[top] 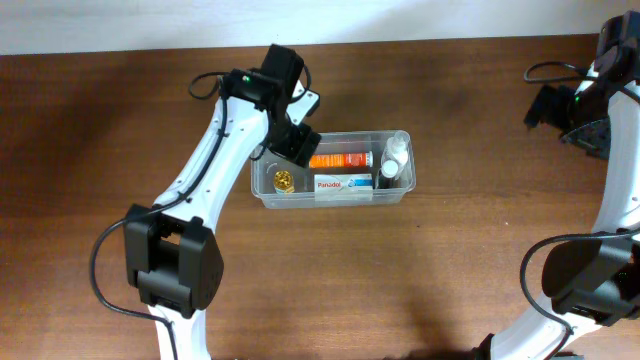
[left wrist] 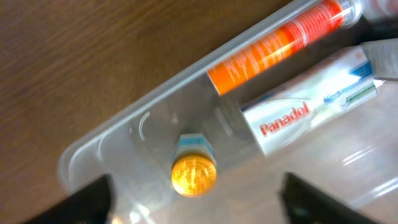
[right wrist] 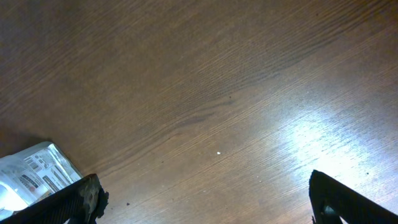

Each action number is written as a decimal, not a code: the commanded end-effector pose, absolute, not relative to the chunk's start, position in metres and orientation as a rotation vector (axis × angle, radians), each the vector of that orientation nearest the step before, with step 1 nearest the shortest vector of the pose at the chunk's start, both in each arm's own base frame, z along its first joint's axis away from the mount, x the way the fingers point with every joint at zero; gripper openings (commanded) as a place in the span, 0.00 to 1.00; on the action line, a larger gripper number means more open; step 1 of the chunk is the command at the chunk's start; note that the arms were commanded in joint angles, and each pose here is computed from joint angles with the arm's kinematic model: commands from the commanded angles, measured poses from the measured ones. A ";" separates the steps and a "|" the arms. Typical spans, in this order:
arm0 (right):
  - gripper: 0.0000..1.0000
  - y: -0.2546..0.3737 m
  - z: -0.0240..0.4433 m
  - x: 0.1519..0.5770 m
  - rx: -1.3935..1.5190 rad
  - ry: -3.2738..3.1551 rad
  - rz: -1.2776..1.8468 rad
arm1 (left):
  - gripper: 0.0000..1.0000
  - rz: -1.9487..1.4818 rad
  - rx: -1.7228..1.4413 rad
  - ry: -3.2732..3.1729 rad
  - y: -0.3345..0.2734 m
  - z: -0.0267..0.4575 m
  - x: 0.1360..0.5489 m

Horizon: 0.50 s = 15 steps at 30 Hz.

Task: Pack container
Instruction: 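Carry the gold jar into the container's left end and release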

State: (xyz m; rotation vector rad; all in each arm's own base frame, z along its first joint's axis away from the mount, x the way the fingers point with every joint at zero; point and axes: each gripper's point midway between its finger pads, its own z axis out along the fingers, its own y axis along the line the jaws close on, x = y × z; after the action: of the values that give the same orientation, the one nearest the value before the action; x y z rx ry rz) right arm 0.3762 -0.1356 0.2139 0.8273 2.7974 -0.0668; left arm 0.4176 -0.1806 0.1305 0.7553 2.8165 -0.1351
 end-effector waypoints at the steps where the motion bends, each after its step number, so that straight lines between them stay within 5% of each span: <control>1: 0.98 -0.135 0.213 0.377 0.841 2.794 -0.062 | 0.99 -0.143 0.692 2.767 -0.176 0.176 0.414; 15: 0.98 -0.135 0.213 0.377 0.841 2.794 -0.062 | 0.99 -0.156 0.662 2.639 -0.141 0.292 0.329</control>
State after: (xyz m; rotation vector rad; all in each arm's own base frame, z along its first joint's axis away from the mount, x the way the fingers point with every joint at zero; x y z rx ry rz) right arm 0.3761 -0.1356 0.2139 0.8264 2.7981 -0.0675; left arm 0.3349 -0.1469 0.2746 0.6947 2.6776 -0.1588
